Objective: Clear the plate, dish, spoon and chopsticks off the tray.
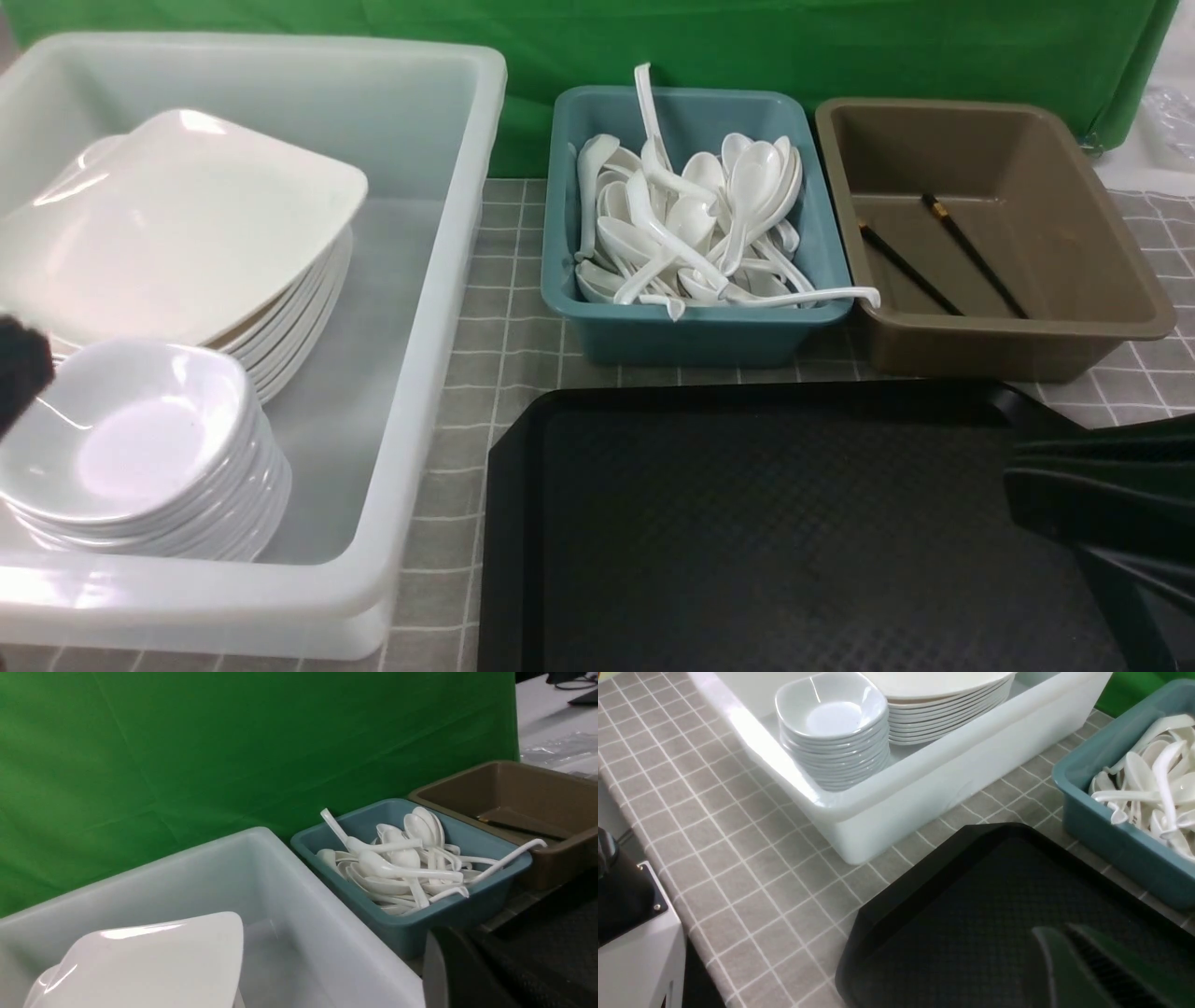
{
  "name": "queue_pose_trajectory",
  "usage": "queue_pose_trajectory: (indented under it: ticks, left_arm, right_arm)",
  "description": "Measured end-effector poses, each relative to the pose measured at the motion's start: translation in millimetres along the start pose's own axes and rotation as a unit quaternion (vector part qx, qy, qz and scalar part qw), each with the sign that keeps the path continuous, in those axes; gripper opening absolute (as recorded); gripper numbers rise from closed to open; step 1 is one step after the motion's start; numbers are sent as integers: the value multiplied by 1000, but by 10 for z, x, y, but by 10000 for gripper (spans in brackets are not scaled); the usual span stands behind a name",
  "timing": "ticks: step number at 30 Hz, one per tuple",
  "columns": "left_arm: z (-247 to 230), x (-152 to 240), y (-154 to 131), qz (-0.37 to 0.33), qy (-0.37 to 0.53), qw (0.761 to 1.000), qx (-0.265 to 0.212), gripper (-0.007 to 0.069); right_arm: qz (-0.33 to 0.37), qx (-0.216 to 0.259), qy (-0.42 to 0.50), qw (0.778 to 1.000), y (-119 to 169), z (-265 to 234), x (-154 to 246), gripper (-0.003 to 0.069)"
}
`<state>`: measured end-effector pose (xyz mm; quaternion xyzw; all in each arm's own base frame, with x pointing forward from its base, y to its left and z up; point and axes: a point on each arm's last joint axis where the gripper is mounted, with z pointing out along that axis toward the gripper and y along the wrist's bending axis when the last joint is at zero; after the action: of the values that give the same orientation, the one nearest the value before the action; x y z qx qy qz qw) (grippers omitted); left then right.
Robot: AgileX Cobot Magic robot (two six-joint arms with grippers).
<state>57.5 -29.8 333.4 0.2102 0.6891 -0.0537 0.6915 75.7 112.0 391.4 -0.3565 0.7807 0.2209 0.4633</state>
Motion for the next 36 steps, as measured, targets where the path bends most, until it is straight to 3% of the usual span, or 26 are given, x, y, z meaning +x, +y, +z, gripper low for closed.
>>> queue_pose_trajectory:
  ticks: [4, 10, 15, 36]
  left_arm:
    - [-83, 212, -28, -2, -27, 999, -29, 8]
    - [-170, 217, -15, 13, -60, 996, -59, 8]
    - [-168, 225, -16, 14, -58, 997, -57, 8]
    - [-168, 228, -13, 21, -57, 996, -59, 8]
  right_arm:
    - [2, -1, -4, 1000, 2, 0, -7, 68]
    - [10, -2, -5, 1000, 4, 0, -10, 57]
    - [25, -2, -5, 1000, 4, 0, -10, 27]
    - [19, 14, -8, 1000, -37, -7, -12, 102]
